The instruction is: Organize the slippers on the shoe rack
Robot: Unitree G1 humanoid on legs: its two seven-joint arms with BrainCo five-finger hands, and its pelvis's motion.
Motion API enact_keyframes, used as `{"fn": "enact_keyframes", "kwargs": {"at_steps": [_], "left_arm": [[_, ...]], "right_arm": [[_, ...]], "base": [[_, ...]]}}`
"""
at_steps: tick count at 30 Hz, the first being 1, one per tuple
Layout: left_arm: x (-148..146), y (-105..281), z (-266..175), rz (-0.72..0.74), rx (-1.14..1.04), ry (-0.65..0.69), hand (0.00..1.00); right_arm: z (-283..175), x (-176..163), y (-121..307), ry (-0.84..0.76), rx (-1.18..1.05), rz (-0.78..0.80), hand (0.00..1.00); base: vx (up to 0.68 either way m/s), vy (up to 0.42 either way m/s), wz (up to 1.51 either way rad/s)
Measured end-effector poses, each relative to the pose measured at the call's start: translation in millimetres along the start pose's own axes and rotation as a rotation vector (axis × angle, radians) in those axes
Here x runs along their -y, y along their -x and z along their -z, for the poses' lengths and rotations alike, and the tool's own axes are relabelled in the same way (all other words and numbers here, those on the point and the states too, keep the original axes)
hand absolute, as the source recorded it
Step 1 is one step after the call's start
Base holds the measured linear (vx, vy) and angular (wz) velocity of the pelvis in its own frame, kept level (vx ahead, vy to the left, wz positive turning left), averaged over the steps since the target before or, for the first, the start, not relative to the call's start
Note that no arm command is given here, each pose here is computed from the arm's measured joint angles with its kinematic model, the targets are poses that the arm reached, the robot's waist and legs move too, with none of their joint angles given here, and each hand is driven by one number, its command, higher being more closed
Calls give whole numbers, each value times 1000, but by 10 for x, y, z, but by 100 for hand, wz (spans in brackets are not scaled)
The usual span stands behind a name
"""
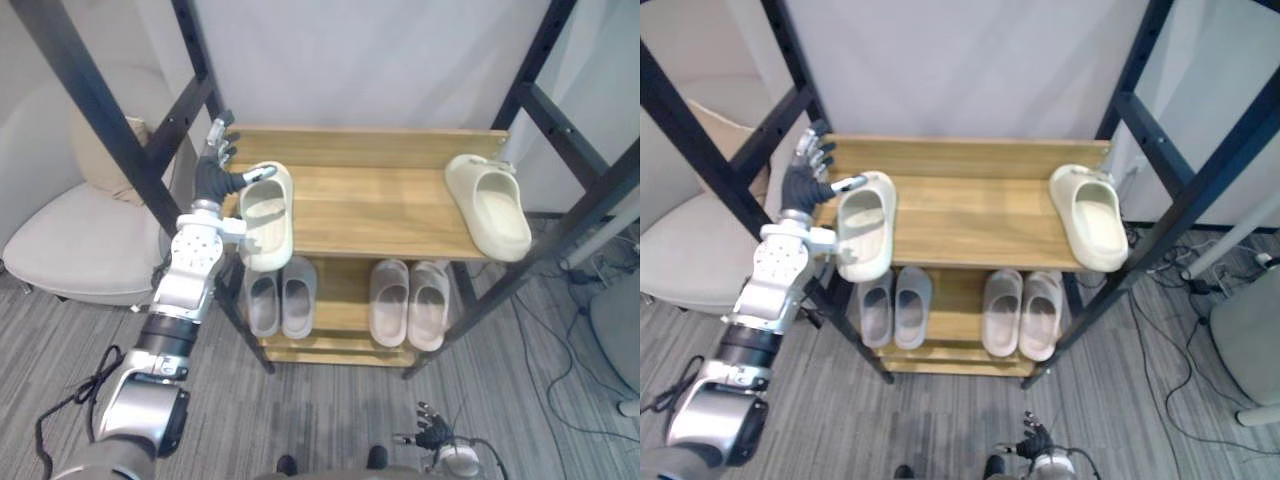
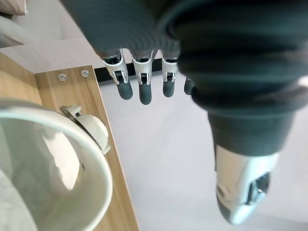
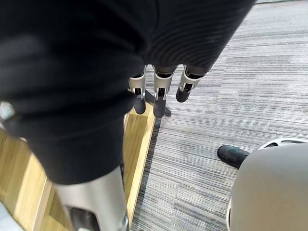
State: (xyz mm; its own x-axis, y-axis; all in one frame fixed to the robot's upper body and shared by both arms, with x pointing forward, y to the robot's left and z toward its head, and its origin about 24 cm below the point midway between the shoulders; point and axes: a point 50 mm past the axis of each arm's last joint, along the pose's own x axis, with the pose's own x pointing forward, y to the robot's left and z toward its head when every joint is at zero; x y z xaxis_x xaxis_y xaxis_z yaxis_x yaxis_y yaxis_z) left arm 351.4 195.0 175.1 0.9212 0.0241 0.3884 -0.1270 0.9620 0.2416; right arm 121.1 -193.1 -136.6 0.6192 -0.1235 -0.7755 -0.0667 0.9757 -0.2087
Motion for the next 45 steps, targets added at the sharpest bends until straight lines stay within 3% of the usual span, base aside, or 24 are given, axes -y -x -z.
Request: {"fn": "enact_keyframes", "kwargs": {"at_steps": [33,34,45], "left_arm": [[-261,-42,267,-35,-141,-405,0],[-263,-41,274,-35,-146,-418,100],[-290,-91,285,-49,-173,-432,100]], "right_arm": [[-33,-26,95,-20,62,-12,0],[-34,-28,95,-21,62,-13,0],[-26,-115,121,-79,63,-27,0]], "base": [[-11,0,-4],[-17,-3,-4],[-14,-2,-5]]}}
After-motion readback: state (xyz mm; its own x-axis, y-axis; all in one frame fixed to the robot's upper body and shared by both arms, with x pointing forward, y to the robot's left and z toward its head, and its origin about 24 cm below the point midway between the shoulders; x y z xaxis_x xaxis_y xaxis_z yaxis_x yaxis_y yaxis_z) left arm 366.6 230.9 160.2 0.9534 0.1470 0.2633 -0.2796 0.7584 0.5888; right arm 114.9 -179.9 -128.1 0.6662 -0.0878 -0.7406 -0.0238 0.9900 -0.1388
